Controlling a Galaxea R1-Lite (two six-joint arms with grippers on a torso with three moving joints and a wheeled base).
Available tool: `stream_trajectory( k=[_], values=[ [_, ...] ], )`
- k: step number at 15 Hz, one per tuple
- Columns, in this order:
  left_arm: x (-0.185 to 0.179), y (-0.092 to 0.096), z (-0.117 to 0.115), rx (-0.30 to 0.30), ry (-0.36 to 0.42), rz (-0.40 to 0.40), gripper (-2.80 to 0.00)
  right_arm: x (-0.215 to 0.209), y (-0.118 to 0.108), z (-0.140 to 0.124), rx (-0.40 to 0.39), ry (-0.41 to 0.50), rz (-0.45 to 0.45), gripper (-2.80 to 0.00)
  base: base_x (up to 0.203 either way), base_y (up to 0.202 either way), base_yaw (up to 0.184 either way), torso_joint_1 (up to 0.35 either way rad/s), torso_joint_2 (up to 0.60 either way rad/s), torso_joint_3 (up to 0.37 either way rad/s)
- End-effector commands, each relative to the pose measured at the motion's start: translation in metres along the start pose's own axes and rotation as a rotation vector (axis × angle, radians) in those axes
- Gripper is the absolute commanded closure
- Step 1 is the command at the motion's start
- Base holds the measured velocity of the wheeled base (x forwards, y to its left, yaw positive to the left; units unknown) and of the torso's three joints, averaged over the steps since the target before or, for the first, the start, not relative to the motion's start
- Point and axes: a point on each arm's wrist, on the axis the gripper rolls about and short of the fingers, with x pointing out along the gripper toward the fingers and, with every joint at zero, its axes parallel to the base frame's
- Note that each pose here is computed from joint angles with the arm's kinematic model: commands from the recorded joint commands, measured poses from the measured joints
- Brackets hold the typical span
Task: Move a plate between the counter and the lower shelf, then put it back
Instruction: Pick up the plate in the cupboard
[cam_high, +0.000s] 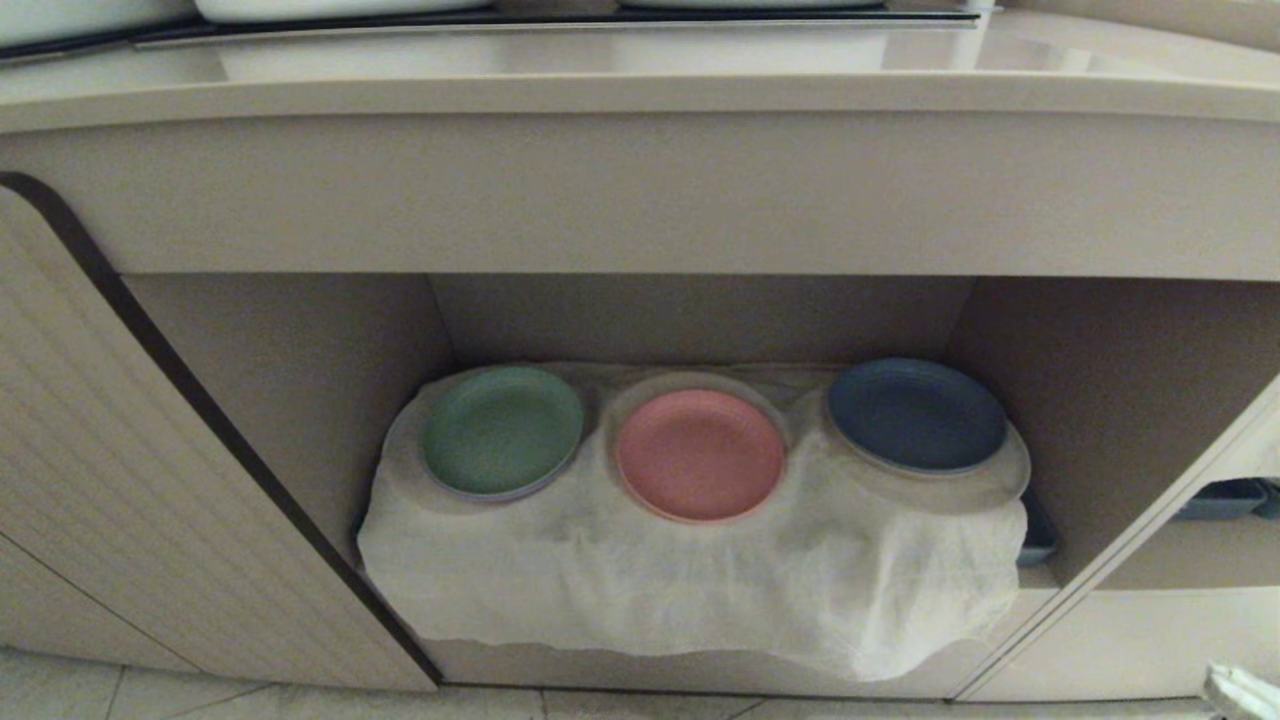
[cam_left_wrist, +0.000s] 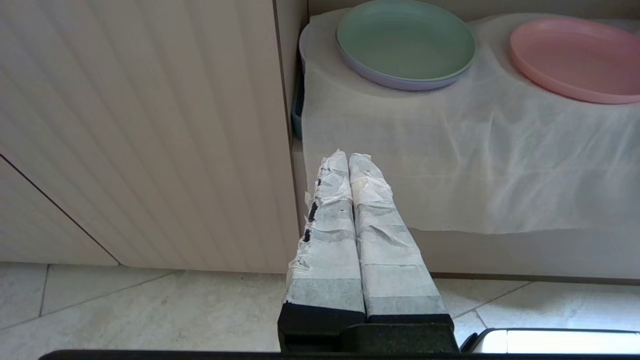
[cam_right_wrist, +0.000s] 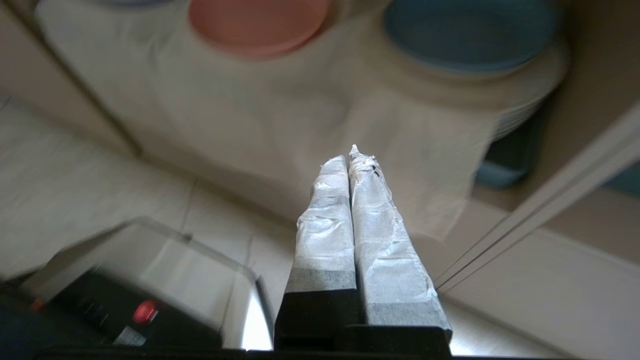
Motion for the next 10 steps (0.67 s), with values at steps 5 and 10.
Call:
stream_trajectory(
  k=[5, 10],
  values=[
    [0.0, 0.0, 0.0, 0.0, 0.0, 0.0, 0.0, 0.05, -0.002, 0.001, 0.042, 0.298, 0.16, 0.0, 0.0, 0.0, 0.0, 0.0, 0.0, 0.0],
    [0.0, 0.0, 0.0, 0.0, 0.0, 0.0, 0.0, 0.104, 0.002, 0.014, 0.105, 0.46, 0.24, 0.0, 0.0, 0.0, 0.0, 0.0, 0.0, 0.0]
  ],
)
